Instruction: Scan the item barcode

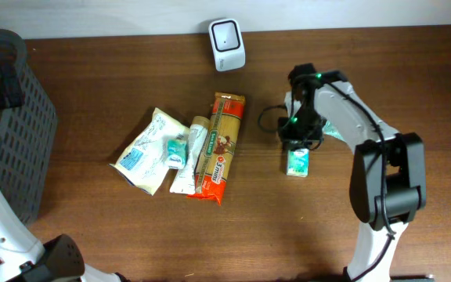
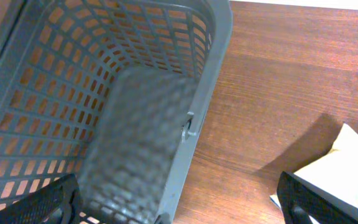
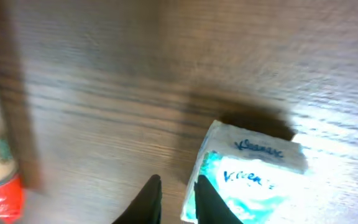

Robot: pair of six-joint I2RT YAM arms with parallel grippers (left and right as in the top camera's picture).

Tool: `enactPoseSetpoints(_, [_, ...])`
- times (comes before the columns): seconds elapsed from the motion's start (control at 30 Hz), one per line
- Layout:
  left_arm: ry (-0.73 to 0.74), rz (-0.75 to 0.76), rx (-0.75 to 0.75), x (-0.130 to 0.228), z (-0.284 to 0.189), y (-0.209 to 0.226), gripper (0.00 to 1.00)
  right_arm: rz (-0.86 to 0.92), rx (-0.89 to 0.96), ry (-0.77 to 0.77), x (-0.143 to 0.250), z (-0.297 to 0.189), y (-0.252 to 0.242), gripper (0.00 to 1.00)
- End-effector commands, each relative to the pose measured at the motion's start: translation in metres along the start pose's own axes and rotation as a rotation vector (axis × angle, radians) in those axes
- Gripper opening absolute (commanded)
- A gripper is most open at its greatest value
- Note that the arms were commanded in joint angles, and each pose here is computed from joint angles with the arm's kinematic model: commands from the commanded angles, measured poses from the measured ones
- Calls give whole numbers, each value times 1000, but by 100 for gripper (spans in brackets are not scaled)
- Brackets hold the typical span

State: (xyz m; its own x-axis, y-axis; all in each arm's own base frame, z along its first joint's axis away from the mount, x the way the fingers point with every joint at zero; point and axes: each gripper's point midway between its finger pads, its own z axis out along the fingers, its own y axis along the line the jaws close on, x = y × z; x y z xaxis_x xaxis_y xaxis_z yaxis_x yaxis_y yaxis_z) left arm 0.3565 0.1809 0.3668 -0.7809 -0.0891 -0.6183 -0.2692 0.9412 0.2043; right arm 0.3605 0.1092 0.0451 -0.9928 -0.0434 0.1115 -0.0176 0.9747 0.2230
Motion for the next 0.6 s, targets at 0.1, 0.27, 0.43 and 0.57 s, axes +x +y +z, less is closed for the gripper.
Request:
enactPoseSetpoints(0.1, [1, -18, 0, 0, 0, 2, 99, 153, 79, -46, 0, -32, -48, 31])
enactPoseSetpoints(0.27, [1, -18, 0, 0, 0, 2, 99, 264, 217, -18, 19, 6, -83, 16])
enactPoseSetpoints(0.43, [1, -19, 0, 0, 0, 2, 99, -49, -76, -90, -1, 28, -32, 11])
enactPoseSetpoints(0.57, [1, -18, 0, 0, 0, 2, 99, -203, -200, -153, -13, 25, -1, 11])
